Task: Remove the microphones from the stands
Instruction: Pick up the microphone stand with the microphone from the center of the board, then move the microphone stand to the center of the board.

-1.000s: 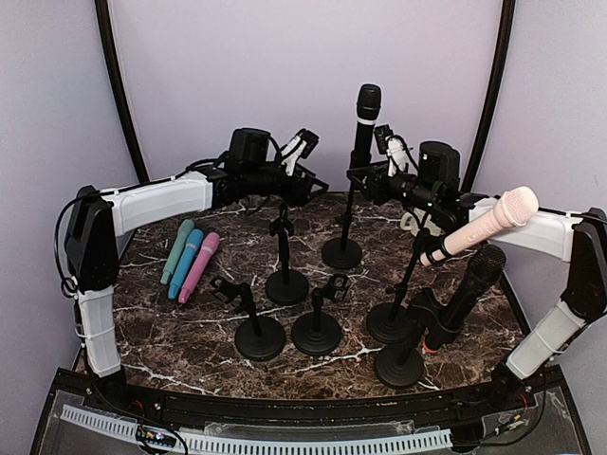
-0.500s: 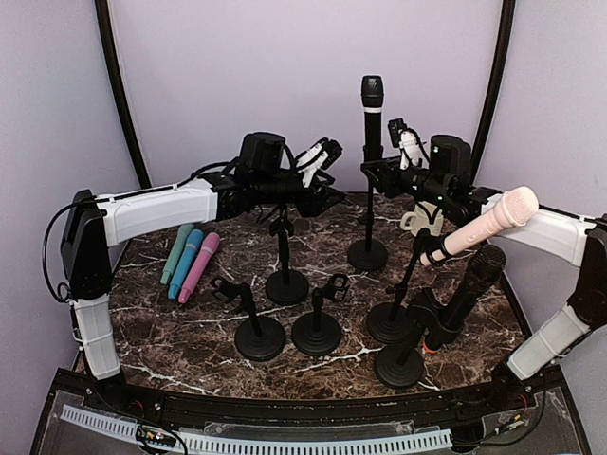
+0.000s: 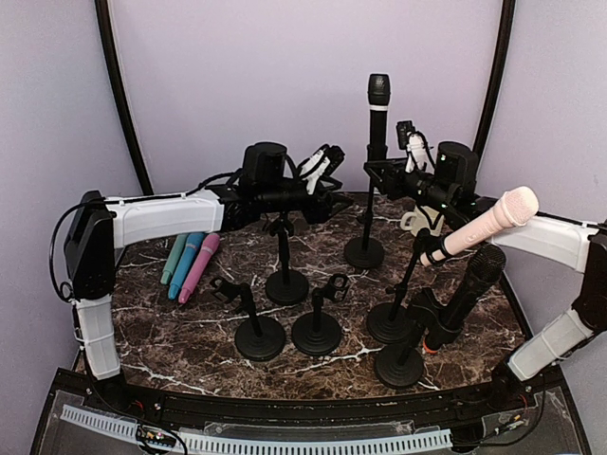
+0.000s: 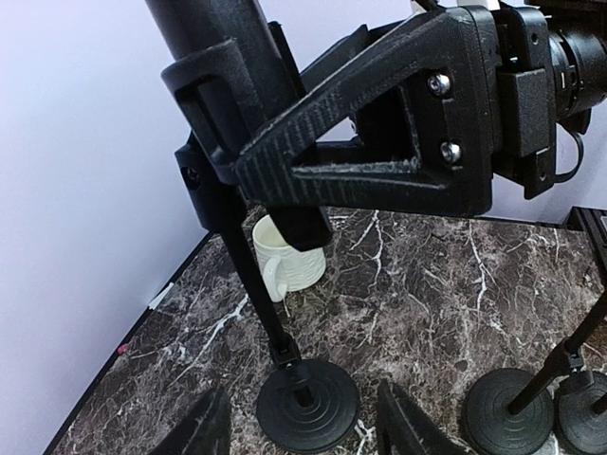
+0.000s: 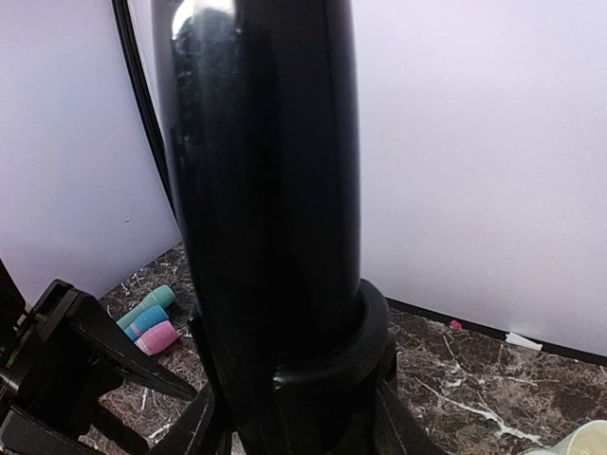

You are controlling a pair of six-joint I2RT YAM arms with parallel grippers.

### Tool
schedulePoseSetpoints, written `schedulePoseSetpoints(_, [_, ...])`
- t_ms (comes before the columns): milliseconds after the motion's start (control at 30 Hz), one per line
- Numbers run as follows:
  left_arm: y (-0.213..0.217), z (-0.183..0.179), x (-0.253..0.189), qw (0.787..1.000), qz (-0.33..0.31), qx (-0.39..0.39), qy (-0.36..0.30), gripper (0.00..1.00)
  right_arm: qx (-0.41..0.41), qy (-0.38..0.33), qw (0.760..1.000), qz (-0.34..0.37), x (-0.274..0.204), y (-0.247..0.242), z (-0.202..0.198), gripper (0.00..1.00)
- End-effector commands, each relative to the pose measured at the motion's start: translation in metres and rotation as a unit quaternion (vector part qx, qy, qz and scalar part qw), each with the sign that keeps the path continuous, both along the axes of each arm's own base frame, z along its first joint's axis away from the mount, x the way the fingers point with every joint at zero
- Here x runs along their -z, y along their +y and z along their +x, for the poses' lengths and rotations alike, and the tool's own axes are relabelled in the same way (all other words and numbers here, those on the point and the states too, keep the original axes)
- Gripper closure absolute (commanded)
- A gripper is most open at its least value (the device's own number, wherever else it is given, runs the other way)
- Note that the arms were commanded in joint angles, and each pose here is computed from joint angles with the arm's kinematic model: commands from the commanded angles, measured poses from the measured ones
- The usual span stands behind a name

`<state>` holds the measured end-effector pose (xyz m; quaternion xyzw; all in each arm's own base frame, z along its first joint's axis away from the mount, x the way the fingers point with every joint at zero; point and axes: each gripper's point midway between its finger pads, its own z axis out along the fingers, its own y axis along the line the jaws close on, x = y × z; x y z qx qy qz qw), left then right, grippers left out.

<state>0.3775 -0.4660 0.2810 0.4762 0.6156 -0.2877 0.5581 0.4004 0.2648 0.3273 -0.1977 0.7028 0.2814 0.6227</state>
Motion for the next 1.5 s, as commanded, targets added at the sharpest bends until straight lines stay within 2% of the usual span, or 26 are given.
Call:
schedulePoseSetpoints(0, [-0.017, -0.007, 0.010, 1.000, -0.002, 0.025, 0.001, 0.44, -0.002, -0.111, 0.990, 0.081, -0.069, -0.010, -0.015, 0.89])
schedulePoseSetpoints(333, [-0.035, -0.010, 0.039, 0.997, 0.064, 0.008, -0.038, 0.43, 0.013, -0.118, 0.989, 0.094, -0.071, -0.021, -0.023, 0.89])
schedulePoseSetpoints(633, [-0.035, -0.022, -0.004, 0.997, 0.044, -0.032, -0.046, 0.43, 0.014, -0.118, 0.988, 0.095, -0.074, -0.021, -0.024, 0.89])
schedulePoseSetpoints(700, [-0.022, -0.019, -0.022, 0.997, 0.019, -0.076, -0.021, 0.43, 0.016, -0.117, 0.988, 0.095, -0.074, -0.022, -0.023, 0.89])
schedulePoseSetpoints(767, [0.008, -0.006, -0.035, 0.985, -0.007, -0.170, 0.016, 0.40, 0.018, -0.115, 0.989, 0.094, -0.072, -0.023, -0.024, 0.89])
schedulePoseSetpoints(800, [0.029, -0.003, -0.038, 0.973, -0.024, -0.224, 0.049, 0.39, 0.019, -0.114, 0.989, 0.094, -0.072, -0.024, -0.024, 0.89])
schedulePoseSetpoints(867, [0.059, -0.005, -0.041, 0.954, -0.042, -0.284, 0.083, 0.35, 0.021, -0.113, 0.989, 0.093, -0.071, -0.024, -0.024, 0.89])
schedulePoseSetpoints(1000, [0.101, -0.014, -0.031, 0.923, -0.028, -0.356, 0.142, 0.28, 0.020, -0.110, 0.990, 0.091, -0.070, -0.023, -0.023, 0.89])
schedulePoseSetpoints(1100, [0.121, -0.023, -0.016, 0.903, -0.010, -0.389, 0.181, 0.23, 0.022, -0.107, 0.990, 0.090, -0.067, -0.023, -0.022, 0.89])
schedulePoseSetpoints(1233, [0.127, -0.030, 0.006, 0.887, 0.006, -0.400, 0.230, 0.17, 0.027, -0.104, 0.990, 0.090, -0.064, -0.025, -0.022, 0.89])
schedulePoseSetpoints(1367, [0.113, -0.035, 0.025, 0.885, 0.017, -0.378, 0.270, 0.15, 0.026, -0.101, 0.990, 0.093, -0.063, -0.025, -0.022, 0.89])
schedulePoseSetpoints(1467, [0.109, -0.030, 0.035, 0.883, 0.031, -0.381, 0.273, 0.14, 0.023, -0.100, 0.990, 0.094, -0.063, -0.024, -0.023, 0.89])
